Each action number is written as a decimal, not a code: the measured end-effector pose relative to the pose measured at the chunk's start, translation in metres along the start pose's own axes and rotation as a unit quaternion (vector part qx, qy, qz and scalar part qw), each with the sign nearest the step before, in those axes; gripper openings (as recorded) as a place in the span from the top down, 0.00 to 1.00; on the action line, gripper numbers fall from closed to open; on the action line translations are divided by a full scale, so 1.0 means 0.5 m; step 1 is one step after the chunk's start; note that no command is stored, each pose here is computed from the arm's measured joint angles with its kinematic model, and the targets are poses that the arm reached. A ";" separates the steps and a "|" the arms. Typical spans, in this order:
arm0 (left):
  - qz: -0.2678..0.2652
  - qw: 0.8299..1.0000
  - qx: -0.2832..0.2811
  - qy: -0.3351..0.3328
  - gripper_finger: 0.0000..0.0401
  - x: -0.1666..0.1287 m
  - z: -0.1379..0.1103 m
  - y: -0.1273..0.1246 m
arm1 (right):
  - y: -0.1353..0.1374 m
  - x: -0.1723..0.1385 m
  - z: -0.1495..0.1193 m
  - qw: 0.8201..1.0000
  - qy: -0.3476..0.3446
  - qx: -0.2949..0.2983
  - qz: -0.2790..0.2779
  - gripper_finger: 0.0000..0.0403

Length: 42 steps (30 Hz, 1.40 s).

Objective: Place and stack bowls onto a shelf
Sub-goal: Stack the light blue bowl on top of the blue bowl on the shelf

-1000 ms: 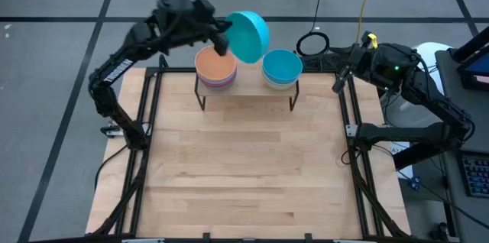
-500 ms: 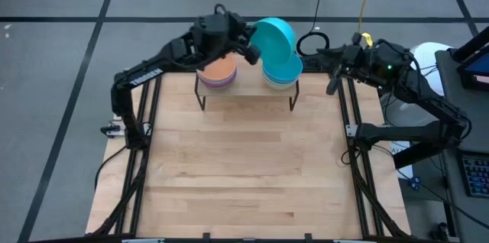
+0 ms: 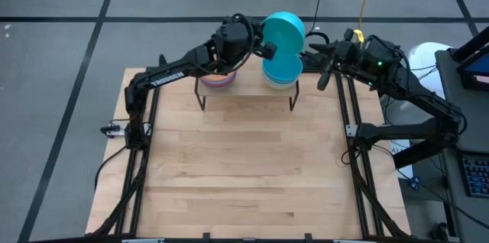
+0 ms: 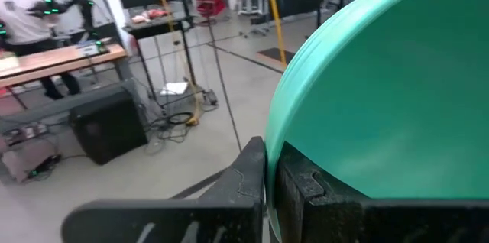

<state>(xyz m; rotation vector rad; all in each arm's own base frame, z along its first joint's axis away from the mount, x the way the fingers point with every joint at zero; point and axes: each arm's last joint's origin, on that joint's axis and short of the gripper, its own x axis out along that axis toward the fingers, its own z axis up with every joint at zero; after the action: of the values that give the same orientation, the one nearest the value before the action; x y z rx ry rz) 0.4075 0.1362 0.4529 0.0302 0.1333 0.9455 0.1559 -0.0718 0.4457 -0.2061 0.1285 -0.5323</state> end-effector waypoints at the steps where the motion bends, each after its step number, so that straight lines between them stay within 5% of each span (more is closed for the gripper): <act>1: 0.007 1.000 -0.002 -0.003 0.98 0.002 -0.001 -0.001 | 0.000 0.003 0.000 1.000 0.000 0.000 -0.003 0.75; 7: 0.025 0.999 0.000 -0.029 0.98 0.011 0.004 -0.006 | -0.004 0.022 -0.007 0.997 0.024 -0.004 -0.071 0.75; 20: 0.035 0.999 -0.005 -0.028 0.98 0.016 -0.001 -0.008 | 0.001 0.059 -0.009 0.997 0.021 -0.019 -0.077 0.75; 42: 0.011 0.999 -0.004 -0.031 0.98 -0.013 0.000 -0.046 | -0.008 0.071 -0.007 0.985 0.028 -0.022 -0.167 0.75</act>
<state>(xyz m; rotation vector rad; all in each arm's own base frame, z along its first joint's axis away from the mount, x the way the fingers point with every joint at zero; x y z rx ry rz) 0.4221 0.1174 0.4516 0.0538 0.0722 0.9652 0.1837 -0.0940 0.4407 -0.2587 0.1614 -0.8707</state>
